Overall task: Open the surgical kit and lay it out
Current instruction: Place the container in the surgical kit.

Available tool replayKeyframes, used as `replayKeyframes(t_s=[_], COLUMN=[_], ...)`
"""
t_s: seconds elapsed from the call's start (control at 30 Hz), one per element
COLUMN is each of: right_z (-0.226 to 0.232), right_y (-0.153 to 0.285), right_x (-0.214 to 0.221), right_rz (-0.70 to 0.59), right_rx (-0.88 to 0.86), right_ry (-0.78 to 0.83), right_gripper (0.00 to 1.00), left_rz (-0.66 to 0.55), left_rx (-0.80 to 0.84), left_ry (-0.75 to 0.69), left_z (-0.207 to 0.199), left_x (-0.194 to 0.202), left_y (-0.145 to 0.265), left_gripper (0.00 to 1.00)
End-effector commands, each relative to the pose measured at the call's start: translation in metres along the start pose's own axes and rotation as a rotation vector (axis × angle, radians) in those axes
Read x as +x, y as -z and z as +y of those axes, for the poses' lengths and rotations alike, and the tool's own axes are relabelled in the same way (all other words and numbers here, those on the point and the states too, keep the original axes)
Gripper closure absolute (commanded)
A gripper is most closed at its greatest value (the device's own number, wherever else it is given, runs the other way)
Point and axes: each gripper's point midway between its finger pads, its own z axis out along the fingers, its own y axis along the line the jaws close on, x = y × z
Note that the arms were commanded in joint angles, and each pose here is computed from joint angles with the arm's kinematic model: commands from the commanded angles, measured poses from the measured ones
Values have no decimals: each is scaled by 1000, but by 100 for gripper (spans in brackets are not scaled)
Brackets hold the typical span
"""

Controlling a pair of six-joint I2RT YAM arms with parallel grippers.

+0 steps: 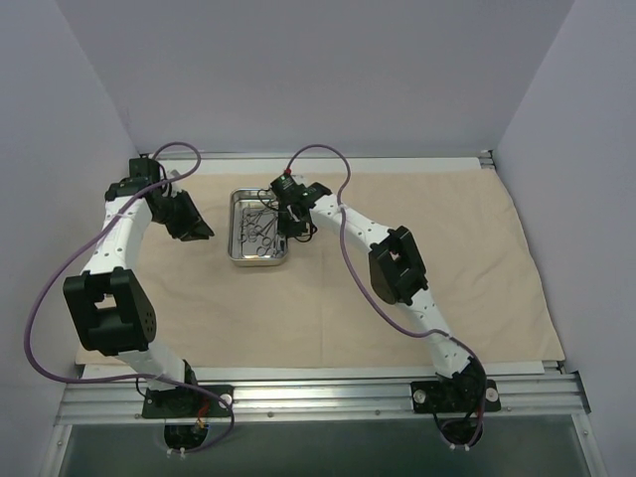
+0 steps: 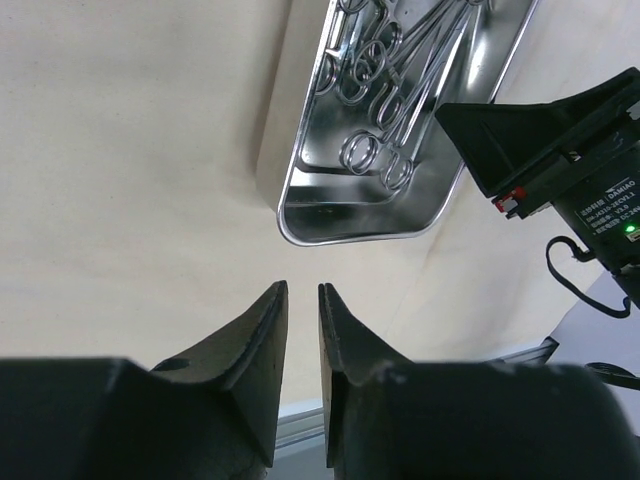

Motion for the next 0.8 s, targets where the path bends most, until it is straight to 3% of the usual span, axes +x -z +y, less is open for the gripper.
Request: replayKeyframes(t_s=[0.0,0.53,0.63,0.67,0.73,0.77], right_z=[38,52,54,56,57,58], right_y=[18,13,19,23,30,39], right_x=[-25,10,6,3,-2,-10], right_rz=[-101,-8,-18,-25,-41,-61], right_rx=[-96,-107,-115,-123,-130,-137], right_ry=[-20,-61,-56,-46,-38,-28], right_gripper=[100,96,74,58,47,36], left_rz=[-25,47,42,42,57,41], left_rx=[51,119,122,117,84,67], left_ry=[-21,-38,-53,-68,-109,-140], left_z=[-12,-40,-47,-49,-54,-56], left_x=[-2,1,-1,0,4,0], left_y=[10,-22,-27,-29,-37,-37], left_gripper=[72,72,72,72,71,71])
